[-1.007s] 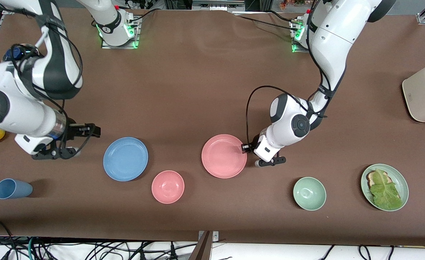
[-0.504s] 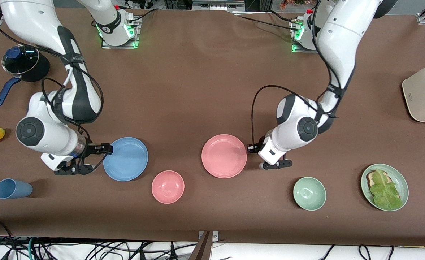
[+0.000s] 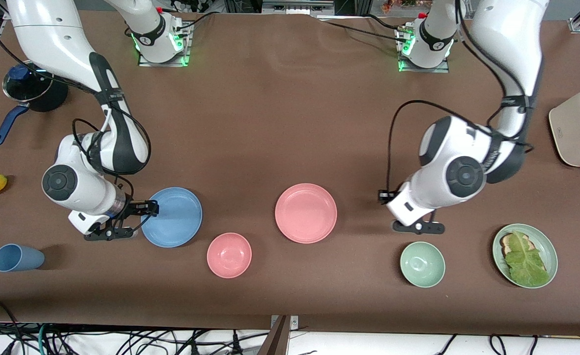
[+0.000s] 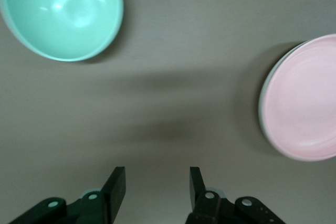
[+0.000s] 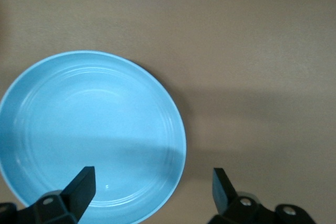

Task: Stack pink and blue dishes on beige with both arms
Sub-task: 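Grip the blue plate rim with the right gripper while the left gripper withdraws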

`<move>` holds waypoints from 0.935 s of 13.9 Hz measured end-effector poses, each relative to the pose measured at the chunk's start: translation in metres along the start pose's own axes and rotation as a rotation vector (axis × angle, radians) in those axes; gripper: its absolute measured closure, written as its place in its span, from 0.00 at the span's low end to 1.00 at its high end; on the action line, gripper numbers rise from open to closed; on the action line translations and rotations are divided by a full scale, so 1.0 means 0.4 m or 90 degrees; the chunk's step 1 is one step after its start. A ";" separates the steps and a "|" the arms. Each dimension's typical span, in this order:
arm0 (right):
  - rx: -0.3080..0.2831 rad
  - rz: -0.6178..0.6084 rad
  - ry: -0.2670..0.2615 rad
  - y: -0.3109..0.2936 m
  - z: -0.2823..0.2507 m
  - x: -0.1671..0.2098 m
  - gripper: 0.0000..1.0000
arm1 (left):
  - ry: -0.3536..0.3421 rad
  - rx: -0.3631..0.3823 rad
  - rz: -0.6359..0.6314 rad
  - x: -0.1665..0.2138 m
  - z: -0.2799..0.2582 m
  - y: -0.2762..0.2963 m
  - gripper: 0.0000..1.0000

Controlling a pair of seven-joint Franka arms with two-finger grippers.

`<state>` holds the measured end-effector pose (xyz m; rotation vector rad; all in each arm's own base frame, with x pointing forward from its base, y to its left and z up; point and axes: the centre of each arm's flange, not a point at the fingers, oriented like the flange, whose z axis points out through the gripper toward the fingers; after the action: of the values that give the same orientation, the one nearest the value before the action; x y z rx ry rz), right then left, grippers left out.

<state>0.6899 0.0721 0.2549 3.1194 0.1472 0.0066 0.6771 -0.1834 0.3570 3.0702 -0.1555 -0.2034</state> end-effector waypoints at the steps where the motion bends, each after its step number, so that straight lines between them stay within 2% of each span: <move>1: -0.001 -0.002 0.003 0.008 0.016 0.001 0.02 | -0.003 0.000 0.021 -0.001 -0.022 -0.058 0.40; 4: 0.008 0.005 0.004 0.032 0.066 0.001 0.07 | -0.013 0.001 0.044 -0.014 -0.082 -0.234 0.35; 5: 0.013 0.009 0.003 0.037 0.078 0.000 0.11 | -0.017 0.009 0.036 -0.024 -0.102 -0.281 0.29; 6: 0.015 0.010 0.003 0.040 0.088 0.000 0.11 | -0.021 0.019 0.027 -0.036 -0.126 -0.319 0.21; 7: 0.015 0.010 0.004 0.042 0.097 0.000 0.17 | -0.021 0.025 0.019 -0.050 -0.155 -0.346 0.11; 8: 0.015 0.007 0.005 0.042 0.105 0.000 0.18 | -0.017 0.028 0.012 -0.065 -0.190 -0.363 0.02; 9: 0.015 0.006 0.004 0.042 0.111 0.000 0.25 | -0.012 0.029 0.009 -0.082 -0.229 -0.371 0.00; 10: 0.014 0.006 0.003 0.042 0.118 -0.001 0.39 | -0.007 0.033 0.009 -0.099 -0.266 -0.368 0.00; 11: 0.014 0.006 0.003 0.042 0.123 -0.003 0.46 | 0.001 0.040 0.012 -0.113 -0.300 -0.363 0.00; 12: 0.014 0.005 0.005 0.043 0.128 -0.005 0.46 | 0.011 0.043 0.013 -0.125 -0.328 -0.359 0.00; 13: 0.014 0.005 0.007 0.043 0.133 -0.008 0.54 | 0.021 0.044 0.013 -0.136 -0.356 -0.355 0.00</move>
<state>0.6887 0.0537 0.2019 3.1419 0.1358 0.0219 0.6565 -0.0289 0.4953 3.1378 -0.1968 -0.1488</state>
